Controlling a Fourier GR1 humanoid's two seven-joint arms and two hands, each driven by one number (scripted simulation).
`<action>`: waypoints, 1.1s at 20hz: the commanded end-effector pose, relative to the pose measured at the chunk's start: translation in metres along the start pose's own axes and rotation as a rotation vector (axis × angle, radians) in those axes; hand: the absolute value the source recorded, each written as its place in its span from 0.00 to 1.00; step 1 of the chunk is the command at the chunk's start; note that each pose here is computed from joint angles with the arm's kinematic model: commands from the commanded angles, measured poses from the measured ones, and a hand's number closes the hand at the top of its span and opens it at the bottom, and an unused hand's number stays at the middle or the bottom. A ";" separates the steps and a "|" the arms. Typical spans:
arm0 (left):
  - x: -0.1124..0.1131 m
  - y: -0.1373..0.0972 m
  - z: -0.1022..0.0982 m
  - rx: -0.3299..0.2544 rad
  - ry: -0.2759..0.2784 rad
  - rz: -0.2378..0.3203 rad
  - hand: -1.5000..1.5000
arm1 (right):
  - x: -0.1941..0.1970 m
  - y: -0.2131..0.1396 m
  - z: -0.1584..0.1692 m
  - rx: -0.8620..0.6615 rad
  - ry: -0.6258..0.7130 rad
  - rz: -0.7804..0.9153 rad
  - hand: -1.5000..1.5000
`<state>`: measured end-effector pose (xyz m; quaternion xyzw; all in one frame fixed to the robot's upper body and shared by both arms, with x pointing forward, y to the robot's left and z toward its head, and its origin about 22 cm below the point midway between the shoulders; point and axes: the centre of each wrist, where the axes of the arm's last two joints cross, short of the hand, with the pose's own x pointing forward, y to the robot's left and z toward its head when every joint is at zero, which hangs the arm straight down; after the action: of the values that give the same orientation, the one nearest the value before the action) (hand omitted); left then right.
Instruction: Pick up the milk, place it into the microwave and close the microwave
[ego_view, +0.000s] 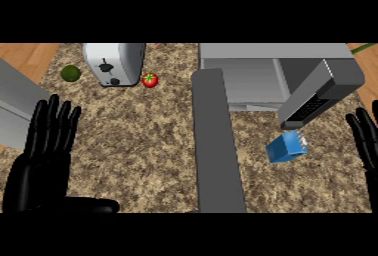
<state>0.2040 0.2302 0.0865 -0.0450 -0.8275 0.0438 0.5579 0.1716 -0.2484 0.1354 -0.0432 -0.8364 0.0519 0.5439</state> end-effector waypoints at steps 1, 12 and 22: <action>-0.017 0.013 0.013 0.035 0.026 0.083 0.00 | 0.001 0.000 0.023 -0.008 0.050 -0.001 0.00; 0.000 0.023 0.078 0.018 0.043 0.082 0.00 | -0.047 -0.005 0.034 -0.032 0.124 -0.013 0.00; -0.012 0.012 0.103 0.036 0.027 0.072 0.00 | -0.126 -0.001 0.039 -0.094 0.166 -0.024 0.00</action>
<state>0.1291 0.2311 0.0315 -0.0683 -0.8162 0.0746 0.5688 0.1765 -0.2689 0.0317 -0.0502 -0.7956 0.0150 0.6036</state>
